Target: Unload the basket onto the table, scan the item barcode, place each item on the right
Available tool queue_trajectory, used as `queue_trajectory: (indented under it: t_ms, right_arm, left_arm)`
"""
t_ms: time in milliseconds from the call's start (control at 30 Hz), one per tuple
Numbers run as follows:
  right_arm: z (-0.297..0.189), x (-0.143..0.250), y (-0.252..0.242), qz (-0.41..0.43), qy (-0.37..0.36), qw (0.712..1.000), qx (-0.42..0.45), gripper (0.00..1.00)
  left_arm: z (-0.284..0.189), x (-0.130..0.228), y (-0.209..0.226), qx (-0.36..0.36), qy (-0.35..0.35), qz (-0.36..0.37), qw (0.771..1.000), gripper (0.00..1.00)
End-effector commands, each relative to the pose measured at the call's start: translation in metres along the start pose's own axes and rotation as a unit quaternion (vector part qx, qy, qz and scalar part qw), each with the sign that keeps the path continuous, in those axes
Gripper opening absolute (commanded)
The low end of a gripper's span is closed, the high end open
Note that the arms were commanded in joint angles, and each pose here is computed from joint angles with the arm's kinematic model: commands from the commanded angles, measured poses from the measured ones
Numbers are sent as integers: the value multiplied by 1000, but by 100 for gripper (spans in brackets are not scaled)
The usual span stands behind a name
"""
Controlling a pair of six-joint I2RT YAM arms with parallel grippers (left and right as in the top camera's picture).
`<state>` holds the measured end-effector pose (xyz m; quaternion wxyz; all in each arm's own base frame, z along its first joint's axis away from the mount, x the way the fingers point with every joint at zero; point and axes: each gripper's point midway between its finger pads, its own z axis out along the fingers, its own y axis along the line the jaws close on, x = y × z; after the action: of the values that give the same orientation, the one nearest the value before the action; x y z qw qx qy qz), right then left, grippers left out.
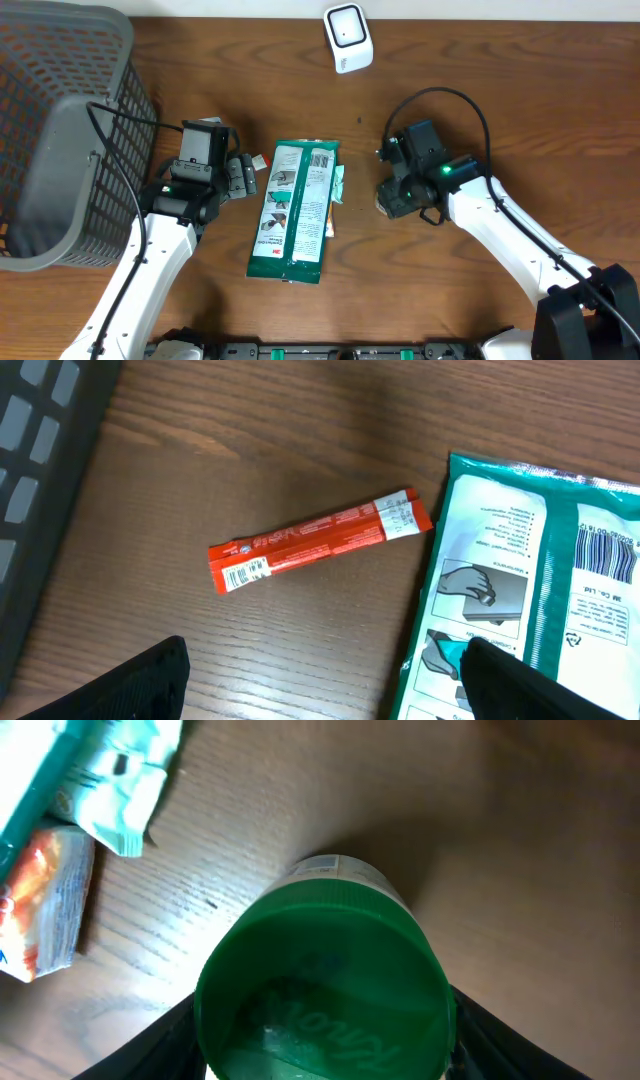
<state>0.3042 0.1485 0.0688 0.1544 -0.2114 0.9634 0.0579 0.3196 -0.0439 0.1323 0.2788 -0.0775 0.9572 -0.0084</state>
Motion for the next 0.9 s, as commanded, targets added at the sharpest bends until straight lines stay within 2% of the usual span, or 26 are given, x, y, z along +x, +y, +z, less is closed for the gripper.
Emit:
queue_trajectory:
  t_ms: [0,67,200,433,533,633,733,867]
  right_arm:
    - [2,-7,-1,-97,-14,995,7,62]
    - [1,-11,-1,-135,-22,991,9,66]
    - [1,-11,-1,-216,-20,976,10,81]
    - [1,-12,-1,-281,-22,959,12,86]
    - [1,-19,-1,-264,-35,964,15,88]
    - [0,-24,-1,-207,-46,977,15,99]
    - [-8,-25,4,-149,-39,988,-3,99]
    - [-38,-31,31,-122,-25,989,-79,91]
  left_arm:
    - [-2,-7,0,0,-8,-6,1000,87]
    - [-2,-7,0,0,-8,-6,1000,88]
    - [-2,-7,0,0,-8,-6,1000,88]
    - [-2,-7,0,0,-8,-6,1000,88]
    - [-2,-7,0,0,-8,-6,1000,88]
    - [-2,-7,0,0,-8,-6,1000,88]
    - [-2,-7,0,0,-8,-6,1000,88]
    - [-2,-7,0,0,-8,-6,1000,88]
